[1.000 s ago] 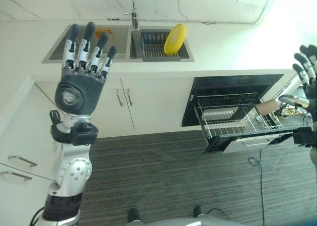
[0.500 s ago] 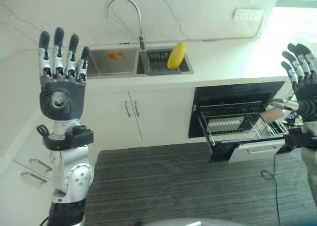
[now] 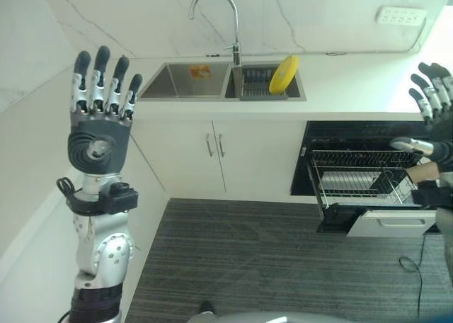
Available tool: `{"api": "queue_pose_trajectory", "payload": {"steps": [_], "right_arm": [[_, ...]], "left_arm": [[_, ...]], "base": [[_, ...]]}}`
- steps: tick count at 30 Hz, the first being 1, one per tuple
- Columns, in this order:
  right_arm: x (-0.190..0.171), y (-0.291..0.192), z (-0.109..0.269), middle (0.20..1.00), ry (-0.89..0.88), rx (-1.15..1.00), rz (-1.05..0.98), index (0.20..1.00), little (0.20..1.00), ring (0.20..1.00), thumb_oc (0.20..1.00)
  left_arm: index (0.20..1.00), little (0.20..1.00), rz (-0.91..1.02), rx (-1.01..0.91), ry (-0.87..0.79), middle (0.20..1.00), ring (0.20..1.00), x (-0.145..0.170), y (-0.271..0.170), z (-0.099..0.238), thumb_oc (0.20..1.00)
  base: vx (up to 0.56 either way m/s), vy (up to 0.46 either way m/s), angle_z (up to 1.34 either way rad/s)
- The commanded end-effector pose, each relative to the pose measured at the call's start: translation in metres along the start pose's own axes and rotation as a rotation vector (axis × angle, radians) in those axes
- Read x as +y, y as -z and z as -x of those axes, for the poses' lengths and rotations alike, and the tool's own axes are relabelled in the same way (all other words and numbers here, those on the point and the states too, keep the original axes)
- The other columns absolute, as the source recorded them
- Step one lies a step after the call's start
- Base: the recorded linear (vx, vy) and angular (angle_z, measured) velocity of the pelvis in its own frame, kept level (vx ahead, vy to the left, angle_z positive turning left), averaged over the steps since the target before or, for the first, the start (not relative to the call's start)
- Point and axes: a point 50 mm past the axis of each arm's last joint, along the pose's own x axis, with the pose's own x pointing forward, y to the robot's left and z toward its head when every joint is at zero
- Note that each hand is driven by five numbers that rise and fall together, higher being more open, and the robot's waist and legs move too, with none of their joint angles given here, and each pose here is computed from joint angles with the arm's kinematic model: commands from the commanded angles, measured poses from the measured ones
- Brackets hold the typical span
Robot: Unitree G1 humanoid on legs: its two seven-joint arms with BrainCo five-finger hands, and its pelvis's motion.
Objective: Place the dishes in the dishwasher.
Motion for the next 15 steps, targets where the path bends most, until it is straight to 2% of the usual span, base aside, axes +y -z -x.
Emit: {"api": "queue_pose_trajectory", "payload": {"steps": [1,4,7,10,15], "right_arm": [[0.001,-0.032,-0.018,1.000,0.001,-0.185,0.060,1.000,1.000,1.000,1.000],[0.007,-0.028,-0.006,1.000,0.008,-0.164,0.003,1.000,1.000,1.000,1.000],[0.012,-0.025,-0.004,1.000,-0.016,-0.144,-0.030,1.000,1.000,1.000,1.000],[0.012,-0.024,-0.006,1.000,-0.022,-0.147,-0.031,1.000,1.000,1.000,1.000],[0.012,-0.024,-0.006,1.000,-0.005,-0.139,-0.042,1.000,1.000,1.000,1.000]], "left_arm": [[1.000,1.000,-0.038,-0.077,0.062,1.000,1.000,-0.006,-0.024,-0.011,1.000],[1.000,1.000,-0.051,-0.006,0.096,1.000,1.000,-0.011,-0.019,-0.017,1.000],[1.000,1.000,-0.087,0.004,0.077,1.000,1.000,-0.006,-0.020,-0.015,1.000],[1.000,1.000,-0.120,-0.002,0.065,1.000,1.000,-0.007,-0.019,-0.018,1.000],[1.000,1.000,-0.149,0.004,0.072,1.000,1.000,-0.010,-0.019,-0.014,1.000]], "base": [[0.05,0.495,0.27],[0.11,0.682,-0.08],[0.08,0.259,-0.35],[0.08,0.023,-0.46],[0.08,-0.158,-0.23]]}}
